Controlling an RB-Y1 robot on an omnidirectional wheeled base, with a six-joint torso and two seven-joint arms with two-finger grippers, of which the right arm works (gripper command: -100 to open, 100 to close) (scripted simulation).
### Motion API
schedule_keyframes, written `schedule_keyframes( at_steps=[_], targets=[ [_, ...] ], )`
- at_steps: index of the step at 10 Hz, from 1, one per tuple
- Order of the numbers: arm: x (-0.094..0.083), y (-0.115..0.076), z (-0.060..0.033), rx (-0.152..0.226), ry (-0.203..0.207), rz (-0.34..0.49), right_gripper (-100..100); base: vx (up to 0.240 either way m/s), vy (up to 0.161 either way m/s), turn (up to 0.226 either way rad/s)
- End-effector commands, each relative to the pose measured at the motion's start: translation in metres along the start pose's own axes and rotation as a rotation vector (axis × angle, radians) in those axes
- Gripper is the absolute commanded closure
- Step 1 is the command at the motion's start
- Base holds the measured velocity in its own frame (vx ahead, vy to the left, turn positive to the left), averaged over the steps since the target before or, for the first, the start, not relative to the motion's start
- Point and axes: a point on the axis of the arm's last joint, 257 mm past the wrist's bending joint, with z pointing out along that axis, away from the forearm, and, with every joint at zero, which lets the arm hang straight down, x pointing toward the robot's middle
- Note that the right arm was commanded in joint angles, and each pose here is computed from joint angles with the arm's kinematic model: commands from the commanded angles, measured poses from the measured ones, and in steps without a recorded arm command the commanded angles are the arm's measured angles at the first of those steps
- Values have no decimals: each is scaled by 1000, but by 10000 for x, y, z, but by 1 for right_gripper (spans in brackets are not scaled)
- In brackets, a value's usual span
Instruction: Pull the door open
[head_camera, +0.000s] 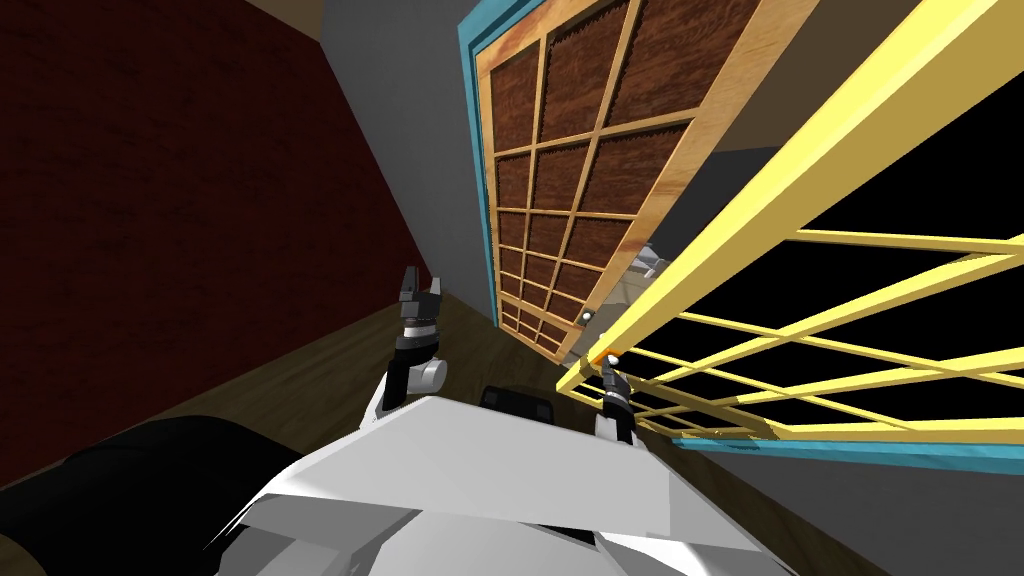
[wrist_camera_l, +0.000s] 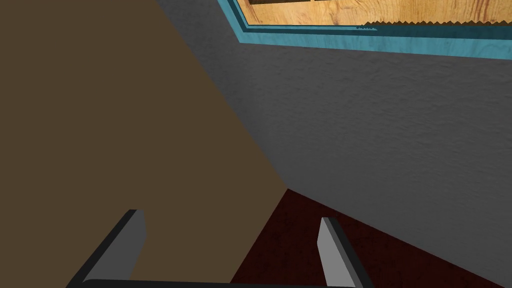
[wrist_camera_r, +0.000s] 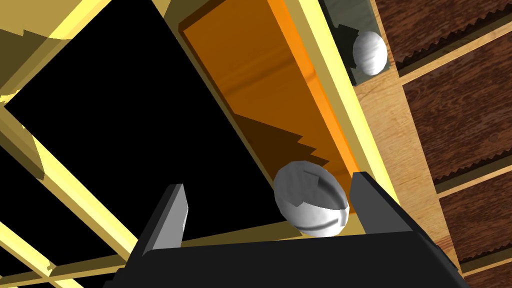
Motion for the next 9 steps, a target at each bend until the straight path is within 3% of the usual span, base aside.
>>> schedule_keyframes(
  at_steps=[1, 4, 7, 8, 9],
  targets=[
    [-159, -130, 28, 18, -31, 32, 100, -36, -29, 68],
    [-229, -125, 56, 13, -47, 69, 100, -30, -16, 37],
    [-181, -137, 34, 18, -37, 73, 100, -7, 8, 2],
    [45, -193, -78, 42, 12, 92, 100, 13, -12, -9],
    [-90, -161, -10, 28, -17, 80, 100, 2, -17, -7]
  ],
)
